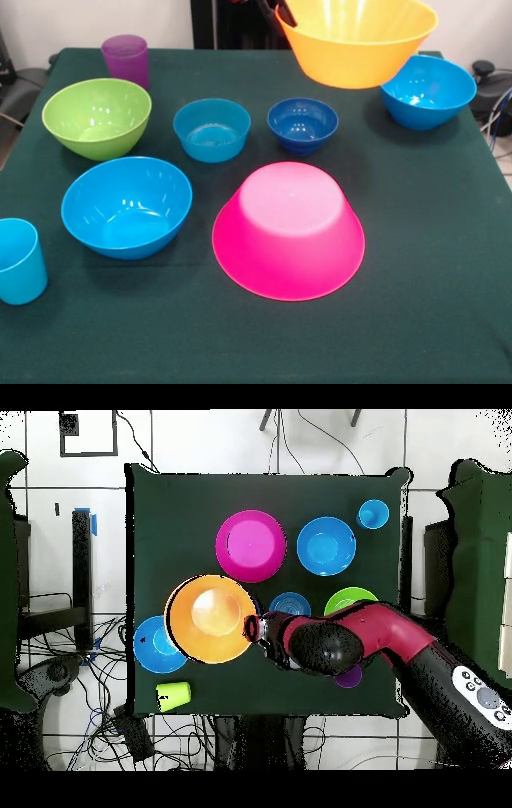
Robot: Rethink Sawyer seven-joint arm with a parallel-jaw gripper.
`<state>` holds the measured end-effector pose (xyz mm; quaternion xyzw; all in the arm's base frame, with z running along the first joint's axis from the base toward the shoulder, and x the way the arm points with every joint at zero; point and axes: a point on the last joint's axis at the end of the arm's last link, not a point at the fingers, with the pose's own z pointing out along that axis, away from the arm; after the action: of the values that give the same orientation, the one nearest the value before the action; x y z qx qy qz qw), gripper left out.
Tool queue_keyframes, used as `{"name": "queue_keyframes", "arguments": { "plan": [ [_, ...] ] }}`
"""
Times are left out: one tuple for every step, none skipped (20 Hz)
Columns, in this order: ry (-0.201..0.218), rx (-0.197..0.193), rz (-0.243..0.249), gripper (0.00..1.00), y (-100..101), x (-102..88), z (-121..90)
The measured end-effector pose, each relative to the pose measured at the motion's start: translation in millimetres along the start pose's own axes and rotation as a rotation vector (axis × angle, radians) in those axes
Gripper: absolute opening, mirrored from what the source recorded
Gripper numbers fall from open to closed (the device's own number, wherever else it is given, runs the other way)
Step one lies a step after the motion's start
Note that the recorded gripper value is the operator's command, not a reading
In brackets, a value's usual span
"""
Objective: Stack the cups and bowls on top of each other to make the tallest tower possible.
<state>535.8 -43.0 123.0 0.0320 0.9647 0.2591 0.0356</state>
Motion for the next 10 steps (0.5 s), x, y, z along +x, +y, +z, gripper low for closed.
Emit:
{"name": "queue_keyframes", "arguments": {
  "plan": [
    [-0.01,0.003,0.001,0.0,-2,-4.6,-1],
    [-0.016,0.006,0.0,0.0,-3,-7.6,-1],
    [-0.025,0.012,-0.002,0.0,-5,-11.1,-2],
    [-0.034,0.019,-0.006,0.0,-7,-14.9,-2],
    [-0.044,0.027,-0.011,0.0,-9,-18.5,-2],
    [-0.049,0.031,-0.014,0.0,-10,-20.6,-2],
    [-0.057,0.036,-0.019,0.0,-12,-23.8,-1],
    [-0.061,0.039,-0.021,0.0,-13,-25.8,0],
    [-0.068,0.041,-0.024,0.0,-14,-29.0,2],
    [-0.074,0.043,-0.028,0.0,-16,-32.1,4]
  ]
}}
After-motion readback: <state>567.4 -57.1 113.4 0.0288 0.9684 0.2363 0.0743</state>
